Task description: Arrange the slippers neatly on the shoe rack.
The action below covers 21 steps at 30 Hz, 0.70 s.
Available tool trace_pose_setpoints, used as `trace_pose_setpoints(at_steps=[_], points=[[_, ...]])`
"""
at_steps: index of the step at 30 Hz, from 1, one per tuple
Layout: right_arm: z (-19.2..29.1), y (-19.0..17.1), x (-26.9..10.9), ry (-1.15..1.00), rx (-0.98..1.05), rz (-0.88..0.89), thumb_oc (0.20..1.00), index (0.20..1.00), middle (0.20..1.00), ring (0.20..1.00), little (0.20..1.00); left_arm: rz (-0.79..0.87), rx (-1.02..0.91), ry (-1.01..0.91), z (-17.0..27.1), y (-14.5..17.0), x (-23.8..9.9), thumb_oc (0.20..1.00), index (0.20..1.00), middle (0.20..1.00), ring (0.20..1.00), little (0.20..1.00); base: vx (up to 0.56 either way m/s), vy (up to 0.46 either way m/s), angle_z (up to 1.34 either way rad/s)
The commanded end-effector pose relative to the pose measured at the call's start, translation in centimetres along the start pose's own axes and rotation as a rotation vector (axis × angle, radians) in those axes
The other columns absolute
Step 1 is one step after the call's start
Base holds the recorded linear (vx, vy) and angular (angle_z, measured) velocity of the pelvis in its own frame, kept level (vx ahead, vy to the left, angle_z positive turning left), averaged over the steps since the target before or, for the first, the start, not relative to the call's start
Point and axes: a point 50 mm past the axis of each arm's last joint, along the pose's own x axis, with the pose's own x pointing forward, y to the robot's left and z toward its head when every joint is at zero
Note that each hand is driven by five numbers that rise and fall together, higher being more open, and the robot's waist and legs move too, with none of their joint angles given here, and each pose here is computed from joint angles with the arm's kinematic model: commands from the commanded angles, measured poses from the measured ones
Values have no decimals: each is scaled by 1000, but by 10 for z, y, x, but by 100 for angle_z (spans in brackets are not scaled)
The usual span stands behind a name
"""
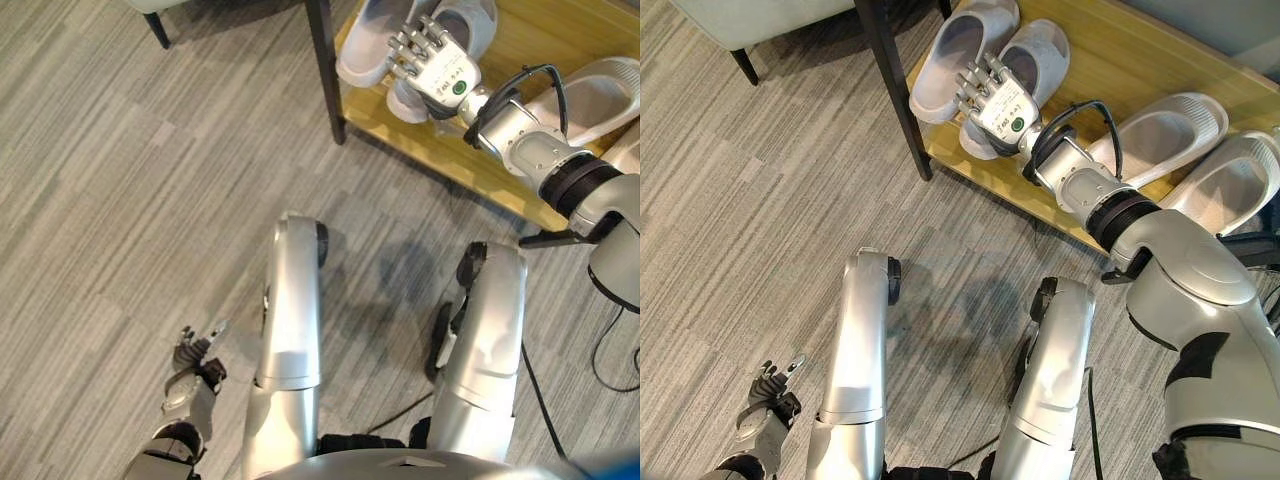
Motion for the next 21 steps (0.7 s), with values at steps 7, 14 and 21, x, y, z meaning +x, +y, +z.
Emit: trace_pose_setpoints(at_steps=[7,14,21], points=[[9,-46,-1,-26,71,-251,1000,1000,1000,1000,1000,-61,-2,-102,21,-33,1,1000,1000,1000,1000,1000,-38,-33,-2],[29,-36,-8,-43,140,-213,1000,1000,1000,1000,1000,-97,-2,-141,35,-47,3,1000,1000,1000,1000,1000,-45,-1,1],[18,-34,-4,23,143,-206,1000,1000,1000,1000,1000,-201,-44,-320,95,-88,6,1000,1000,1000,1000,1000,-98,104,5]])
